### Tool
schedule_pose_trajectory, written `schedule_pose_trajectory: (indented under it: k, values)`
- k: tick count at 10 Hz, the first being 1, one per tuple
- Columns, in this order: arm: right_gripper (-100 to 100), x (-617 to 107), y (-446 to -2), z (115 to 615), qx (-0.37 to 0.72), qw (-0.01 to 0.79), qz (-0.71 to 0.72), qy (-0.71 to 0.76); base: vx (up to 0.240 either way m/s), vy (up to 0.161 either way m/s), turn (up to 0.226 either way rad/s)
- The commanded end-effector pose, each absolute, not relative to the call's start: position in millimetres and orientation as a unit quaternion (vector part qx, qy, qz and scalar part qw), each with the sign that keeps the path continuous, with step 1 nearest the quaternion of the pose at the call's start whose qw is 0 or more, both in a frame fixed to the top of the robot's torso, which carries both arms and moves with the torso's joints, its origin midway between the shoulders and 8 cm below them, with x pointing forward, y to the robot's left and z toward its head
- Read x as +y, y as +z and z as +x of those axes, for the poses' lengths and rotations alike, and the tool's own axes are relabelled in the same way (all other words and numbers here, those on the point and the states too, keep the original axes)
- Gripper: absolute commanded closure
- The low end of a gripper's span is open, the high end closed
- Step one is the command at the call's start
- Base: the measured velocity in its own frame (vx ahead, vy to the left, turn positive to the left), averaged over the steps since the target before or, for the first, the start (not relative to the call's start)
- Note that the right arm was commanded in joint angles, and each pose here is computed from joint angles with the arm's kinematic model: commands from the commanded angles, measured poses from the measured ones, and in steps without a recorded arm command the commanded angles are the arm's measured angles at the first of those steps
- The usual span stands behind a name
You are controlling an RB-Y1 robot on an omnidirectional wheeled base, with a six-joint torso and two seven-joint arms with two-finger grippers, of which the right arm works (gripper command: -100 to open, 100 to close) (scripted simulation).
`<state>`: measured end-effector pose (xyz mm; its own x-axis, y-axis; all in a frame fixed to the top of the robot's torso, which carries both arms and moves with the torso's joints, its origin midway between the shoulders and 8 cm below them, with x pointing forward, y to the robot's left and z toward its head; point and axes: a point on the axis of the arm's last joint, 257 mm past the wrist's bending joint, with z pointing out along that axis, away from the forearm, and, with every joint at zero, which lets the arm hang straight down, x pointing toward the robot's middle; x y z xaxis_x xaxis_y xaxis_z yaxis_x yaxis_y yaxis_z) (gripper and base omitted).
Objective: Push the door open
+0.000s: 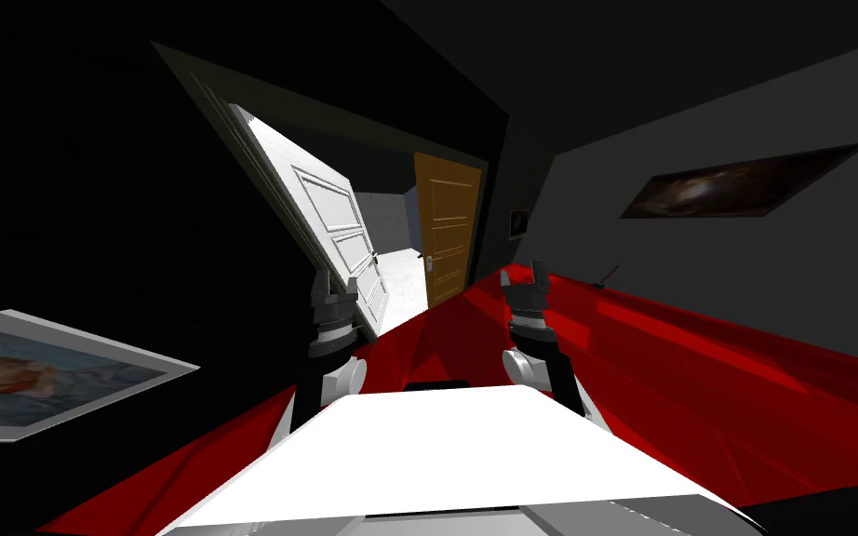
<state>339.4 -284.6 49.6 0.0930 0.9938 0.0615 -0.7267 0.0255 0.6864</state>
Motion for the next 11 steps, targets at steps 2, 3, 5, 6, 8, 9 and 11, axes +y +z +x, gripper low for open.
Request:
schedule_pose_trajectory:
  k: [2, 3, 5, 6, 8, 9, 11]
  values:
    - [-100, -281, 37, 352, 0.241, 0.672, 0.300, 0.633, 0.112, -0.020, 0.055]
    - [-100, -280, 30, 359, 0.248, 0.668, 0.304, 0.632, 0.155, -0.051, 0.041]
    - [-100, -277, 21, 368, 0.257, 0.664, 0.309, 0.631, 0.137, -0.044, 0.047]
    - [-100, -274, 12, 376, 0.266, 0.659, 0.314, 0.630, 0.130, -0.044, 0.055]
    - [-100, -269, -6, 392, 0.282, 0.649, 0.324, 0.627, 0.145, -0.068, 0.075]
    - [-100, -268, -12, 398, 0.288, 0.646, 0.328, 0.626, 0.129, -0.062, 0.082]
    - [-100, -263, -25, 409, 0.301, 0.639, 0.335, 0.624, 0.105, -0.041, 0.046]
